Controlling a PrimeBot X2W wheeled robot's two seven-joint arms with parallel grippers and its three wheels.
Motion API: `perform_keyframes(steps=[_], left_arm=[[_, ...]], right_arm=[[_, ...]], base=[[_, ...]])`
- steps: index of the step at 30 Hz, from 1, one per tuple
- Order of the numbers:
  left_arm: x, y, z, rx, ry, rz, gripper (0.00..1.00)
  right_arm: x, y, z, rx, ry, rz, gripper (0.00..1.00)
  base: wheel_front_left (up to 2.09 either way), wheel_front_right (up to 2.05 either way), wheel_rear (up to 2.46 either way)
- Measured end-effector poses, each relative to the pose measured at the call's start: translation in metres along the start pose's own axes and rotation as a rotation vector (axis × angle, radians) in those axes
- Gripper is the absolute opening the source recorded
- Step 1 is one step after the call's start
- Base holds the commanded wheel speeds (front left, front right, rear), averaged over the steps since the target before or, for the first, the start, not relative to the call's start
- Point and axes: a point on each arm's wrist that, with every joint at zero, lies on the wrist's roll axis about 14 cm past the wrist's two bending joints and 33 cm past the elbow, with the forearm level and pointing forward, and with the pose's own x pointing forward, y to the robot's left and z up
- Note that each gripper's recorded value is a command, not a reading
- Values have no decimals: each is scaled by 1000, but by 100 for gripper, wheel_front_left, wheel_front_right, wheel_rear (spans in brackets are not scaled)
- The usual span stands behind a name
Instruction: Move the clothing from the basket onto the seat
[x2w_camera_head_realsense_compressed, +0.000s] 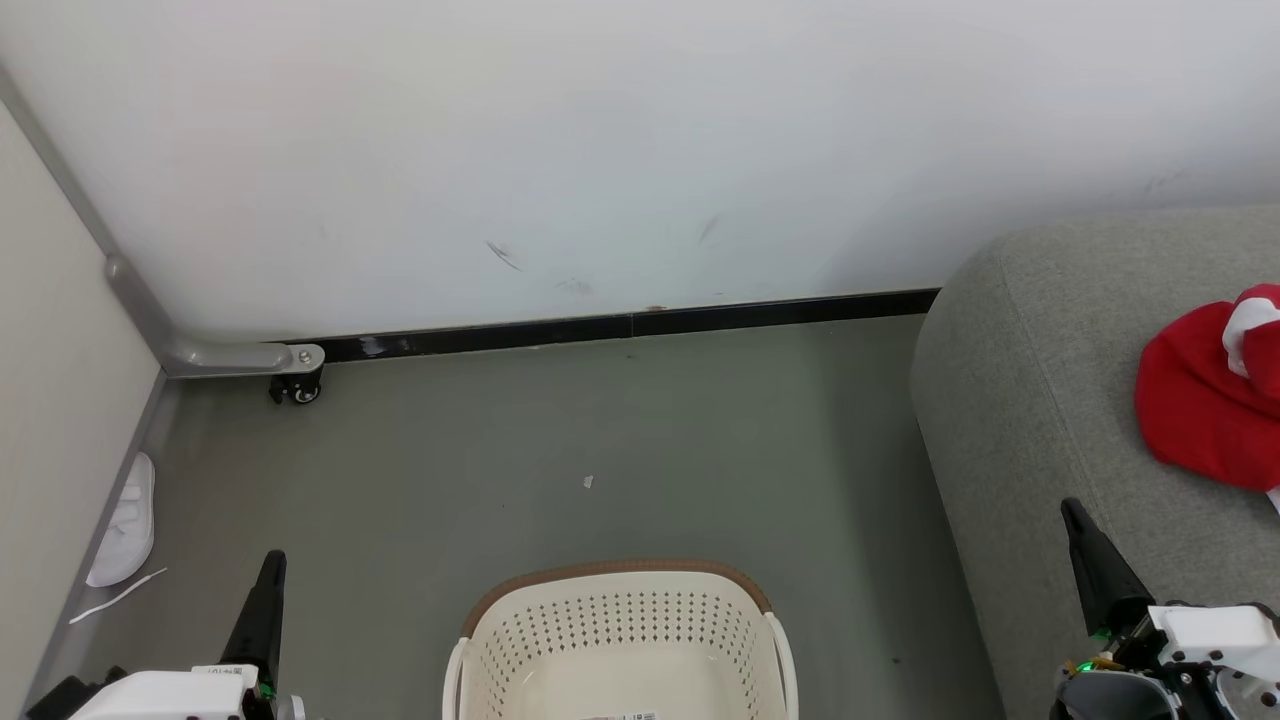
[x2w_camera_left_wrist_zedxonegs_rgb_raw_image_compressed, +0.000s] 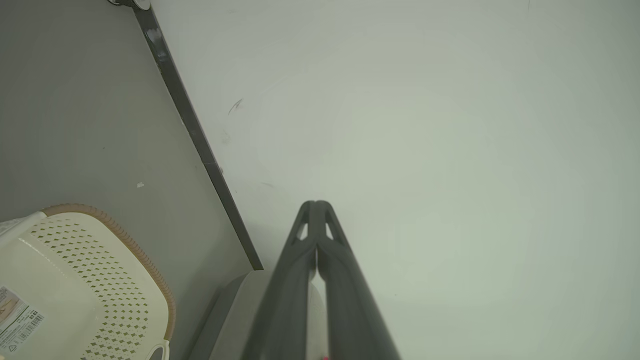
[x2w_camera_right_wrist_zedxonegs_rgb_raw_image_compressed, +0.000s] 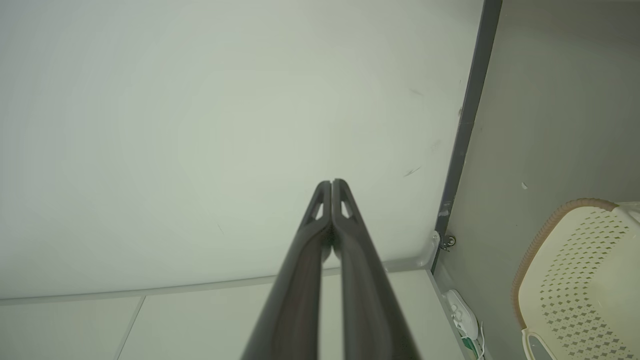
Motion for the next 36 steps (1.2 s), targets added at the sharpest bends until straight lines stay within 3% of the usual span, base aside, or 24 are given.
perform_keyframes(steps=[36], left_arm=[[0, 0, 0, -1, 0, 0, 0]], right_arm=[[0, -1, -2, 7, 4, -2, 0]], base=[[0, 0, 0]])
